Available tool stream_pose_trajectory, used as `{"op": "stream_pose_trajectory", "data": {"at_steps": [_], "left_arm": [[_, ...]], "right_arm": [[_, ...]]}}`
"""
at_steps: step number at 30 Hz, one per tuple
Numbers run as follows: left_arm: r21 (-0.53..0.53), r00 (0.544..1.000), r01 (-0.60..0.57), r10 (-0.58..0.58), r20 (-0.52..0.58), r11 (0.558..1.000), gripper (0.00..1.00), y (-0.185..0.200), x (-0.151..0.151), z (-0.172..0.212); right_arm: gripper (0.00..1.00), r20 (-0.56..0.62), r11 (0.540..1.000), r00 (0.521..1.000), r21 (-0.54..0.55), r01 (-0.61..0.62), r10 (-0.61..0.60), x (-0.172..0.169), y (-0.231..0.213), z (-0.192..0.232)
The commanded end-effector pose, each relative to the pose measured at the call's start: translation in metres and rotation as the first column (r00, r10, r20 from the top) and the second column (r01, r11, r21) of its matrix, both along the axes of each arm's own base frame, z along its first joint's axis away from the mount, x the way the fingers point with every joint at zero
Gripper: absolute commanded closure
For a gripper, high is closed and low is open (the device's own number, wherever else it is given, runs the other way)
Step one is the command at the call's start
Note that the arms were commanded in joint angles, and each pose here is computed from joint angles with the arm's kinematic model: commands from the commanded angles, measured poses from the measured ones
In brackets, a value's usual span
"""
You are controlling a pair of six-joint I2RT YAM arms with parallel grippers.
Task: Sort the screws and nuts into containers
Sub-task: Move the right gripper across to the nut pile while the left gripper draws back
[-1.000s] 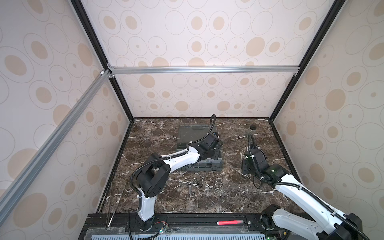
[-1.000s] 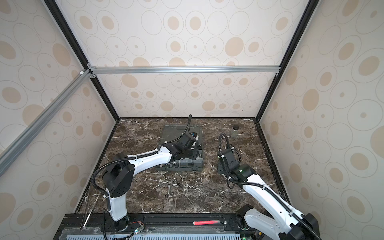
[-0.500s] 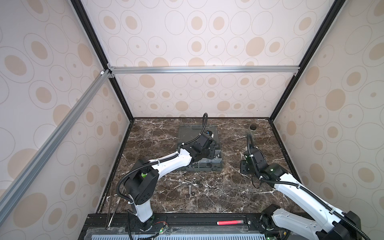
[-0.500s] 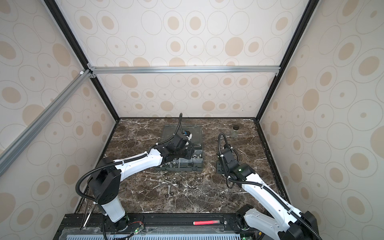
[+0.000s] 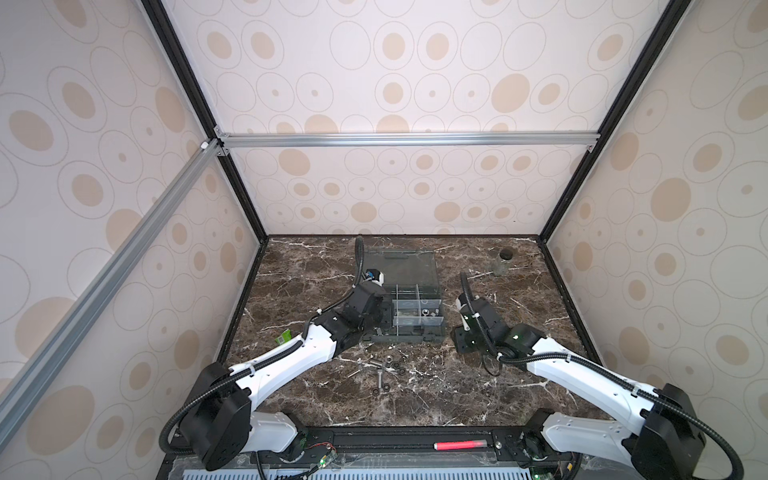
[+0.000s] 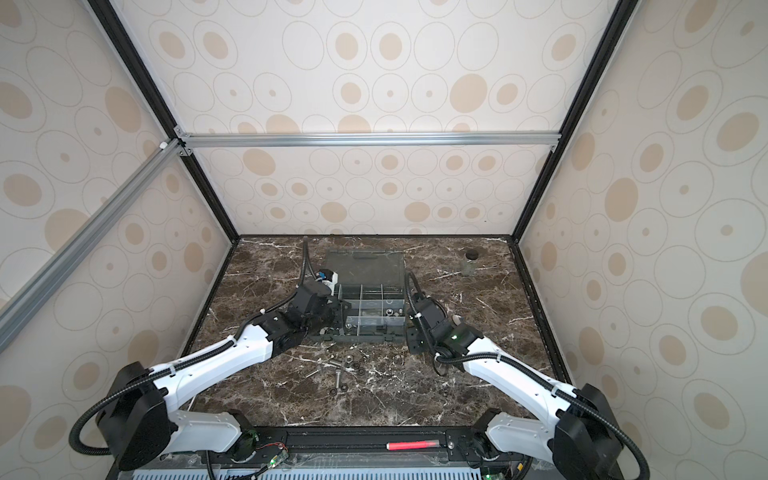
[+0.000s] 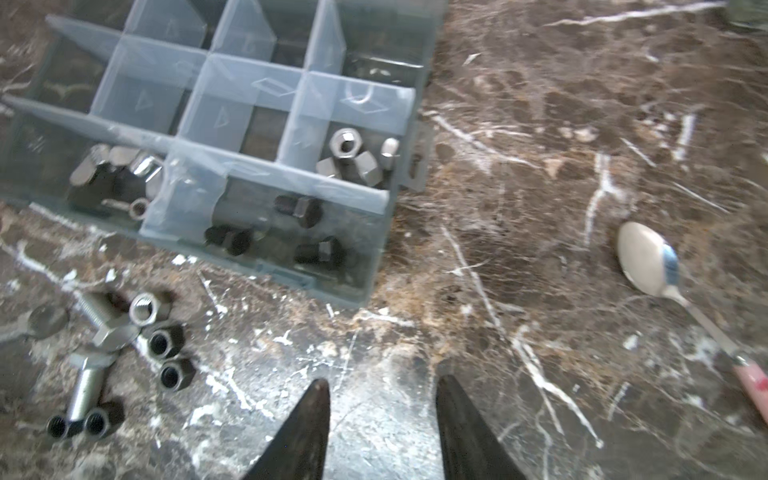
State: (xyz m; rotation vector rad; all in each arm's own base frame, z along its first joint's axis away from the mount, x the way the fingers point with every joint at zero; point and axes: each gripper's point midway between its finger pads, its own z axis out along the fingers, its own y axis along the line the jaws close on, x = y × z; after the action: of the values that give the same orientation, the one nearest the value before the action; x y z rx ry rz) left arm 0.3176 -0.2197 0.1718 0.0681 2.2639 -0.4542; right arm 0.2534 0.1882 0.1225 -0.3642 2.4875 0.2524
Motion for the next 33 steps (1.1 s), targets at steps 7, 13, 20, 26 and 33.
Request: {"op": "stream_pose_trajectory", "data": {"at_steps": [7,13,20,26,33], "left_arm": [[-0.033,0.979,-0.196,0.197,0.047,0.98,0.6,0.057,-0.012,0.01],[-0.041,0.965,-0.253,0.255,0.053,0.967,0.59,0.076,-0.021,0.01],[-0.085,0.951,-0.296,0.302,0.069,0.952,0.58,0.09,-0.03,0.012],[-0.083,0.942,-0.322,0.328,0.074,0.943,0.58,0.101,-0.037,0.011],[-0.103,0.937,-0.334,0.342,0.076,0.937,0.57,0.107,-0.041,0.008]], "right_arm": [[0.53,-0.018,0.944,0.944,-0.003,-0.329,0.329,-0.018,0.081,-0.004],[0.53,-0.065,0.904,0.905,-0.063,-0.423,0.42,-0.025,0.102,-0.016],[0.52,-0.107,0.873,0.875,-0.083,-0.481,0.472,-0.023,0.124,-0.027],[0.52,-0.164,0.858,0.857,-0.087,-0.506,0.488,-0.023,0.143,-0.044],[0.52,-0.221,0.847,0.84,-0.094,-0.523,0.495,-0.027,0.158,-0.065]]}}
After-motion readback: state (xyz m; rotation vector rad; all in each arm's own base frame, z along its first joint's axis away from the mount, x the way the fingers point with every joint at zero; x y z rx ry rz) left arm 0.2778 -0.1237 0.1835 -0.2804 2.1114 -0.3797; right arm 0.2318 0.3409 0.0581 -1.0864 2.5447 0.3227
